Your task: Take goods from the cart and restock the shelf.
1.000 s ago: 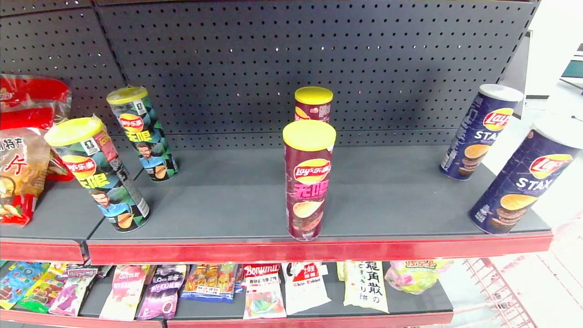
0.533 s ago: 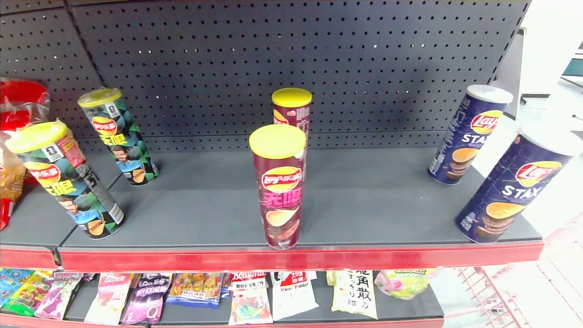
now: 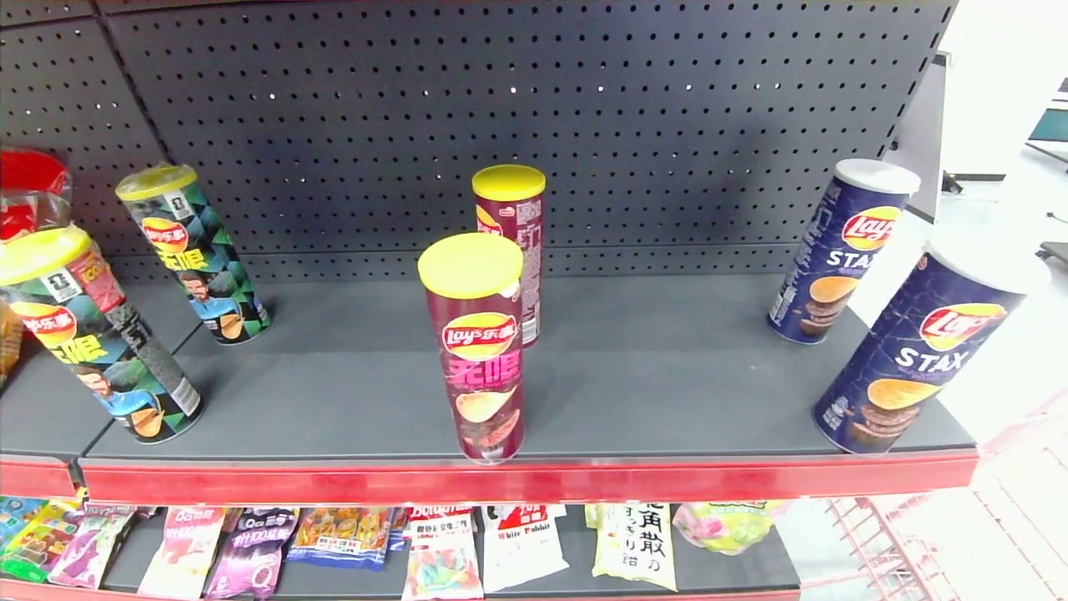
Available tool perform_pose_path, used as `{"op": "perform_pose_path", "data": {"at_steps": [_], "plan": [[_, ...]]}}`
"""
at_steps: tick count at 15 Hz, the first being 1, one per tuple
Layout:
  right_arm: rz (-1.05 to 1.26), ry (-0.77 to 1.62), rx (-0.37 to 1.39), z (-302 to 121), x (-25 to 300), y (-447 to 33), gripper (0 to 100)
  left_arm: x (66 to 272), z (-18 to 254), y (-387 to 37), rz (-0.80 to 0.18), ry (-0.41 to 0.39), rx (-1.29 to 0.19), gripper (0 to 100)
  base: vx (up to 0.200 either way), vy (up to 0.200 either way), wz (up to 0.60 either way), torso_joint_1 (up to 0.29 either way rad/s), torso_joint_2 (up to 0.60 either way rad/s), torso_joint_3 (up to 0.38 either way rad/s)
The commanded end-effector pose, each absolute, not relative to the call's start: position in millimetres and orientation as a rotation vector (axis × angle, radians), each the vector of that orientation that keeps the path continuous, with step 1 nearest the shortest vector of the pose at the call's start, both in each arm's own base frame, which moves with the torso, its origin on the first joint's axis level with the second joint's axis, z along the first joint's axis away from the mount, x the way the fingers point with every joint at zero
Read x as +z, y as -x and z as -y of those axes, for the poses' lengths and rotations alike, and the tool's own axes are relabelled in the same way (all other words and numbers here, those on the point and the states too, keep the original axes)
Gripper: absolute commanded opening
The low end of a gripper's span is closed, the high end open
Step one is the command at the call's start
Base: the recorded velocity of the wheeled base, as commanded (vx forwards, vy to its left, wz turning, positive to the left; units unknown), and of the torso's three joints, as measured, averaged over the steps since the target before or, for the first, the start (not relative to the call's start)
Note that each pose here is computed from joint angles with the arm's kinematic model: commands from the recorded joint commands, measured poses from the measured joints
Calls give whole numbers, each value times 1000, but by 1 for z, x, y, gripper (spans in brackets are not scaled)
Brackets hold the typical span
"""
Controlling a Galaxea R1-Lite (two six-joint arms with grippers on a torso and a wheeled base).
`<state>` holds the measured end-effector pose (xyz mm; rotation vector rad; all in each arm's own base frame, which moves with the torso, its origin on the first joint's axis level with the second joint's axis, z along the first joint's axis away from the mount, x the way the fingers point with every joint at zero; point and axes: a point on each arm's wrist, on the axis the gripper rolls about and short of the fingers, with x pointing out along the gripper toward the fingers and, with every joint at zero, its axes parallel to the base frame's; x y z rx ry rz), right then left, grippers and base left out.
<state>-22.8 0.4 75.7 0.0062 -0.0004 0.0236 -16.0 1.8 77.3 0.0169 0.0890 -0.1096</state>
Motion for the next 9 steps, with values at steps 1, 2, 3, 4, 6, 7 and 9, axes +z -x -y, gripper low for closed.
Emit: {"op": "perform_pose_path", "data": {"at_steps": [1, 2, 3, 4, 6, 7, 9], "plan": [[0, -6, 25, 0, 75, 23, 100, 77, -2, 16, -91, -17, -109, 100, 0, 0, 0, 0, 0, 0], [0, -6, 25, 0, 75, 23, 100, 77, -2, 16, -91, -17, -109, 100, 0, 0, 0, 0, 0, 0], [1, -6, 25, 0, 76, 23, 100, 77, -2, 16, -91, -17, -109, 100, 0, 0, 0, 0, 0, 0], [0, -6, 25, 0, 75, 23, 100, 78, -2, 16, -90, -17, -109, 100, 0, 0, 0, 0, 0, 0], [1, -6, 25, 0, 76, 23, 100, 77, -2, 16, -91, -16, -109, 100, 0, 0, 0, 0, 0, 0], [1, -6, 25, 0, 76, 23, 100, 77, -2, 16, -91, -16, -109, 100, 0, 0, 0, 0, 0, 0], [1, -6, 25, 0, 76, 23, 100, 77, -2, 16, -91, -16, -109, 100, 0, 0, 0, 0, 0, 0]]}}
